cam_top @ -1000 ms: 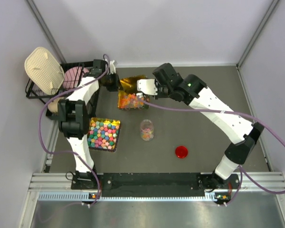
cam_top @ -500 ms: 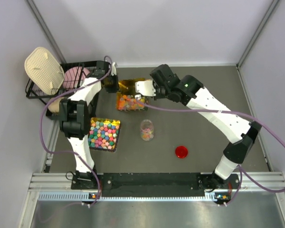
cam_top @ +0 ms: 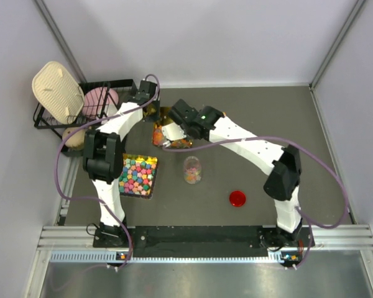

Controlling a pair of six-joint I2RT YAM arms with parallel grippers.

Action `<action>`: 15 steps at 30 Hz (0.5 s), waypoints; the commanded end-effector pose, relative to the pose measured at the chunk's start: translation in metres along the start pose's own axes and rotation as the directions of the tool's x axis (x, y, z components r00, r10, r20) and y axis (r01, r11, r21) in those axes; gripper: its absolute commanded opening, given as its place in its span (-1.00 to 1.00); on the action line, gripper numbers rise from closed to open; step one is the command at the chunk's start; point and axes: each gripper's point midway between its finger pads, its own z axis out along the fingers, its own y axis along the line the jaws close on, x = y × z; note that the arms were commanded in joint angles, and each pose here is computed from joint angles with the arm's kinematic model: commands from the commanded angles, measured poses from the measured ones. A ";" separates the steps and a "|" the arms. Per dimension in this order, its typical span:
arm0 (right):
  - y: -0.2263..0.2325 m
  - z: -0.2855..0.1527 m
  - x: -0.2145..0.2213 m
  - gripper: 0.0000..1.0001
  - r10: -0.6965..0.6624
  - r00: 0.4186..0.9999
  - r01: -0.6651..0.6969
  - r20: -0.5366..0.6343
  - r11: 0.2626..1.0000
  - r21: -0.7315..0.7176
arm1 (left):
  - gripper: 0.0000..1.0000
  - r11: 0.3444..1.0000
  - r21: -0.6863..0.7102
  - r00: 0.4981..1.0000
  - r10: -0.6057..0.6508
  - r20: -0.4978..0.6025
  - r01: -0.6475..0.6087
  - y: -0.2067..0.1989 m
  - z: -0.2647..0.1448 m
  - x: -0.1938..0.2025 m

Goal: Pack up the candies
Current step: Scoop the fake candies from the storage box.

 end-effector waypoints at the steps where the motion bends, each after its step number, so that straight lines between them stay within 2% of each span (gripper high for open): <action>1: -0.038 -0.005 0.001 -1.00 -0.013 0.996 0.023 -0.084 0.993 0.117 | -1.00 1.000 -0.003 0.990 -0.013 0.144 0.013 -0.005 -0.037 -0.048; 9: -0.033 0.026 -0.013 -1.00 -0.194 0.966 0.207 -0.171 0.977 0.060 | -1.00 0.999 -0.021 0.987 -0.025 0.161 0.028 -0.002 -0.040 -0.053; 15: -0.032 0.039 -0.026 -1.00 -0.253 0.952 0.263 -0.173 0.964 0.040 | -1.00 0.999 -0.028 0.987 -0.039 0.157 0.044 -0.001 -0.039 -0.054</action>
